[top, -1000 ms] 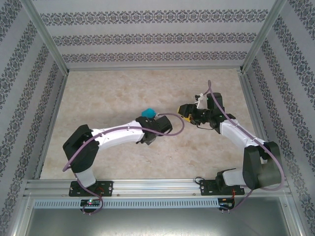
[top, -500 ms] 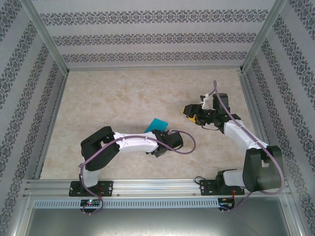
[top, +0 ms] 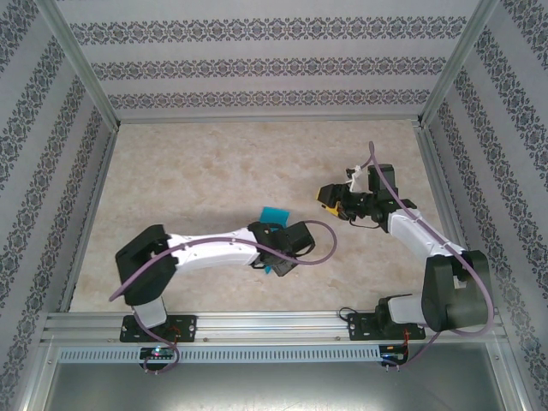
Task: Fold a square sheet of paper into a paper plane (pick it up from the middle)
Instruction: Turn over the paper at the center of the table, then fold the wing for the fifth time at the center of the table.
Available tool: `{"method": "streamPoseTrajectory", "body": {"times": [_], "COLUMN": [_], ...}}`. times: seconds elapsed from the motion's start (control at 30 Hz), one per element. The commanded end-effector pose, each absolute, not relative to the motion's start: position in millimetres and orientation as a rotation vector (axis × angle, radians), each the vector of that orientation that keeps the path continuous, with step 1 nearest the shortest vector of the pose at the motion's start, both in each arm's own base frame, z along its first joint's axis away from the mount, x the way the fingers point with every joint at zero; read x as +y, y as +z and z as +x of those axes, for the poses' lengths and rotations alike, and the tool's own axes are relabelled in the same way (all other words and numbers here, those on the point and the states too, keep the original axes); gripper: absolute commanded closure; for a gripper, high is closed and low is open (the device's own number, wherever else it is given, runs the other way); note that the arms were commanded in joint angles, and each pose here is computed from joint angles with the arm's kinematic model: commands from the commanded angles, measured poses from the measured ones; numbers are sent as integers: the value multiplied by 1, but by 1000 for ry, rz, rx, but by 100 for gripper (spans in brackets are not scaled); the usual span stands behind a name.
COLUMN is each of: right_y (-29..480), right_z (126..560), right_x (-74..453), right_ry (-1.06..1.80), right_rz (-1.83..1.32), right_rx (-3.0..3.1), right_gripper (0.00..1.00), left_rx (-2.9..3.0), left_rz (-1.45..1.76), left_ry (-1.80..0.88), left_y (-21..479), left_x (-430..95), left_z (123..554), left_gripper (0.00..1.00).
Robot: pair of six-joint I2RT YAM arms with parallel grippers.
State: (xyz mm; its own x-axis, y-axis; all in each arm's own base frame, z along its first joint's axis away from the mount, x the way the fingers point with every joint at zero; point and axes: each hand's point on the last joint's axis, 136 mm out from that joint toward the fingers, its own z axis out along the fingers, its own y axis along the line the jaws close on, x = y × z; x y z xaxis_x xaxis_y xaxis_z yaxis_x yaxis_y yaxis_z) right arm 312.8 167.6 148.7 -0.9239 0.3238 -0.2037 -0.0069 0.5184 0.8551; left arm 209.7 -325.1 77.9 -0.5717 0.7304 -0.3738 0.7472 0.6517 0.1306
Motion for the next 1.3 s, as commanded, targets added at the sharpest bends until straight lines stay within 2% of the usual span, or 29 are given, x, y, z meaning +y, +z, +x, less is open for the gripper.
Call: {"method": "streamPoseTrajectory", "body": {"times": [0.0, 0.23, 0.3, 0.37, 0.53, 0.87, 1.27], "right_y": [148, 142, 139, 134, 118, 79, 39], "right_z": [308, 291, 285, 278, 265, 253, 229], "right_x": [181, 221, 234, 248, 280, 320, 294], "right_ry": [1395, 1396, 1382, 1368, 1338, 1221, 1007], "right_rz": [223, 138, 106, 76, 7, -134, -169], "right_rx": [2434, 2492, 2516, 2541, 2606, 2756, 2914], "right_gripper": [48, 59, 62, 66, 74, 83, 86], "left_rx": [2505, 2549, 2541, 2549, 2604, 2609, 2644], "left_rz": [1064, 770, 675, 555, 305, 88, 81], "left_ry": [-228, -417, -468, -514, -652, -827, -866], "left_y": [98, 127, 134, 136, 125, 110, 94], "left_x": [-322, -267, -249, -229, -198, -189, -188], "left_z": [205, 215, 220, 228, 246, 272, 269], "left_gripper": [42, 42, 38, 34, 34, 33, 33]}}
